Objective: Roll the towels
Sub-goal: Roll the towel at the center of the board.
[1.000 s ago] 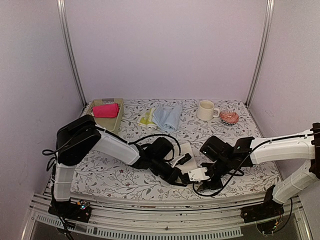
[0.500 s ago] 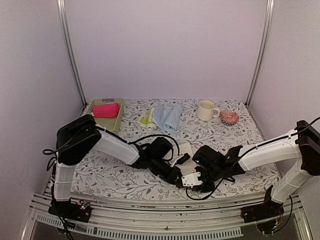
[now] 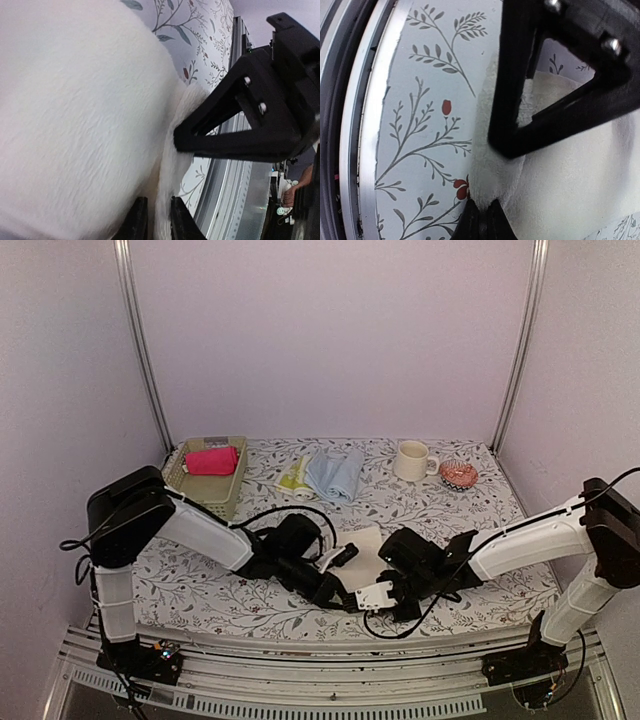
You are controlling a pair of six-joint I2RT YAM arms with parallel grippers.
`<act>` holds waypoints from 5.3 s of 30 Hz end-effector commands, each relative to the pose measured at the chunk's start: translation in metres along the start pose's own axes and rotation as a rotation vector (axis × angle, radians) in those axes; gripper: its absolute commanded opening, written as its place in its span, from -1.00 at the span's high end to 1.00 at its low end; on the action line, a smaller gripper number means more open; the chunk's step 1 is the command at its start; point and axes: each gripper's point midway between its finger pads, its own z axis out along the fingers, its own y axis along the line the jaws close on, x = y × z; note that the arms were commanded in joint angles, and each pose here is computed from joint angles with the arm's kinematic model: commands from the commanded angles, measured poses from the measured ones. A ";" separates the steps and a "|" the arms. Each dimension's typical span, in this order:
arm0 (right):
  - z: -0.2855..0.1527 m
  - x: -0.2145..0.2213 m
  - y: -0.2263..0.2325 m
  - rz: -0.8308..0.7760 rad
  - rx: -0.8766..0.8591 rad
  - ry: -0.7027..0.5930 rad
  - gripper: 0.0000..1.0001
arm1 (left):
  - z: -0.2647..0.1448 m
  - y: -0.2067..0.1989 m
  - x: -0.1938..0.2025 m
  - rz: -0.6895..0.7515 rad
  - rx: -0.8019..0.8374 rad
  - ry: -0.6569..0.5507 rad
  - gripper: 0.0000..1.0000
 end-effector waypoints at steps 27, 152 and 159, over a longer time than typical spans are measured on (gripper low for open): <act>0.013 0.019 0.046 0.651 -1.027 -0.021 0.93 | -0.004 -0.057 0.042 1.064 -0.582 -0.118 0.16; 0.032 -0.002 0.057 0.538 -1.029 0.063 0.91 | 0.012 -0.042 0.057 0.987 -0.611 0.048 0.69; 0.033 -0.002 0.057 0.539 -1.026 0.064 0.89 | 0.010 -0.056 0.056 0.979 -0.547 0.019 0.95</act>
